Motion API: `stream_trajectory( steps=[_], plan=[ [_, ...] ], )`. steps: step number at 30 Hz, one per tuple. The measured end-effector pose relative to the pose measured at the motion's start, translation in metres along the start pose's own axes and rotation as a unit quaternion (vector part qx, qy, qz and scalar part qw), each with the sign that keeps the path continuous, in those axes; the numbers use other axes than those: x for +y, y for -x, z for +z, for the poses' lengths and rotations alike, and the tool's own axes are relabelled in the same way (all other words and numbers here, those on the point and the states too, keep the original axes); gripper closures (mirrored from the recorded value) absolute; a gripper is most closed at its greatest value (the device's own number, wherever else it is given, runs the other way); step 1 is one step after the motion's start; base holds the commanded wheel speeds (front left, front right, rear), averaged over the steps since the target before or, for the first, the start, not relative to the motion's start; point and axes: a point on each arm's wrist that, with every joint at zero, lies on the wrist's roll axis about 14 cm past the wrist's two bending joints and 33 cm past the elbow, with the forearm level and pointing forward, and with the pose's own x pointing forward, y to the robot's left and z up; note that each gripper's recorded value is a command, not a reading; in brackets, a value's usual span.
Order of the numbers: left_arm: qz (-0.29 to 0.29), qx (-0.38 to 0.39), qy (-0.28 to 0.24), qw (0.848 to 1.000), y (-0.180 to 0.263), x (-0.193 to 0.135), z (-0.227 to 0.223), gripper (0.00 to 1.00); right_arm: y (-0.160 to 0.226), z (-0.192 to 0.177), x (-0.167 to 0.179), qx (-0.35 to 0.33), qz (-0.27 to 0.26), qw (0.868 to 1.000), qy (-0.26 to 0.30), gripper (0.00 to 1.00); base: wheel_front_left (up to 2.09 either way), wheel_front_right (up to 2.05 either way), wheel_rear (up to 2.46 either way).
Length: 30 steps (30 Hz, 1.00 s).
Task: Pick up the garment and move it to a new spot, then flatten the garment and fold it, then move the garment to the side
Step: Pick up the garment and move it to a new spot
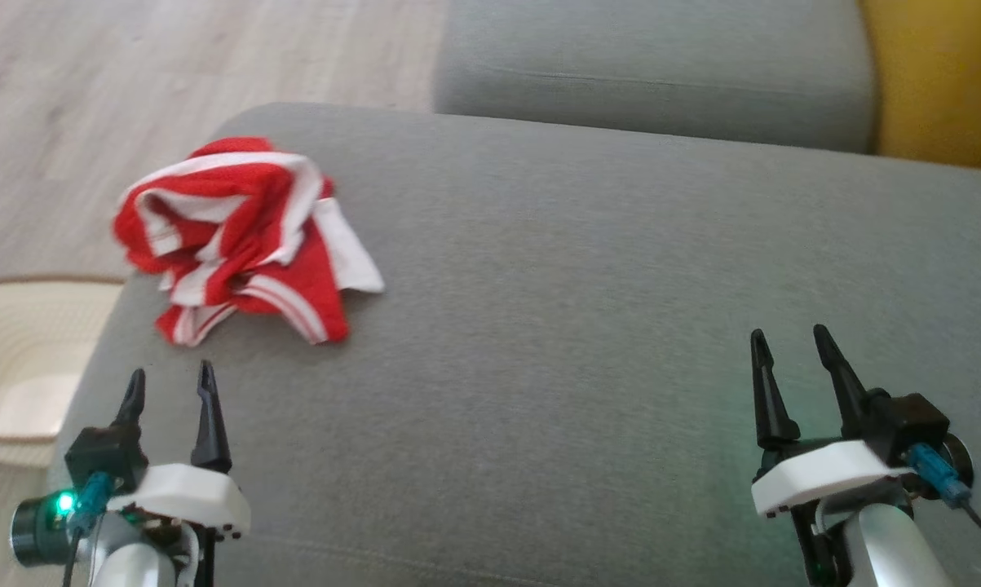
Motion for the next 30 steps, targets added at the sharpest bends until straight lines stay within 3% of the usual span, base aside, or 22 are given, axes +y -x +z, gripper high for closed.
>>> stream_trajectory(
  steps=[20,30],
  plan=[
    [0.187,0.031,0.007,0.982,0.083,0.115,-0.022,0.0,-0.045,-0.012,0.115,0.018,0.167,0.986,-0.001,0.0,0.0,0.0,0.0],
    [0.211,0.044,0.016,0.976,0.095,0.125,-0.03,0.0,-0.056,-0.009,0.129,0.012,0.184,0.983,-0.004,0.0,0.0,0.0,0.0]
  ],
)
